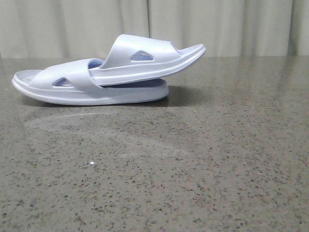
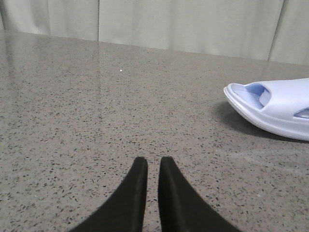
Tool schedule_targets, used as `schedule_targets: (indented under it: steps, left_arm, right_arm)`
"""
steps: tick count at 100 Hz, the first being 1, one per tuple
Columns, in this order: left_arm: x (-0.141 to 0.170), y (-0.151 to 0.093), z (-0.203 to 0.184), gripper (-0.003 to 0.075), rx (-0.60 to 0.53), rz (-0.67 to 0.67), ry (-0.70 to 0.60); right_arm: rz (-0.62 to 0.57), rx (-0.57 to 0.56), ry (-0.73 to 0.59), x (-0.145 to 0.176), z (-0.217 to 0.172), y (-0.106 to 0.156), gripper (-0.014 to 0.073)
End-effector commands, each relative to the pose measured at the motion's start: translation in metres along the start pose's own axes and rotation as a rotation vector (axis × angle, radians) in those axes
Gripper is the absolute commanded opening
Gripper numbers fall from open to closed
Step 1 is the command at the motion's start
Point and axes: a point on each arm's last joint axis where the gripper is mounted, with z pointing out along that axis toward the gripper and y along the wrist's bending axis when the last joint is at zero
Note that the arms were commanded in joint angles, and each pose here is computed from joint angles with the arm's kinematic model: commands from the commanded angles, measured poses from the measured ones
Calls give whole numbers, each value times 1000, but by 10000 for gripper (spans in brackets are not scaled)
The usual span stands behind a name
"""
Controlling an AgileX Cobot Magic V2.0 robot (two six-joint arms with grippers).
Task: Insert blue slippers together front up
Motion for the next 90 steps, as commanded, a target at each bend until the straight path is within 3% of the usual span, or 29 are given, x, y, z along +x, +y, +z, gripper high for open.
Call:
schedule_targets:
  steps: [1, 17, 49, 90]
  left_arm:
    - [-3, -1, 1, 15, 18, -15, -49]
    - [-3, -1, 1, 15, 18, -15, -49]
    - [-3, -1, 1, 15, 18, -15, -49]
    - [-3, -1, 1, 15, 18, -15, -49]
  right_arm:
    - [-70, 48, -113, -14, -9, -5, -79]
    - [-56, 133, -204, -6, -27, -13, -79]
    - [-48, 219, -288, 49, -46, -15, -79]
    - [-67, 197, -157, 66, -51, -12, -79]
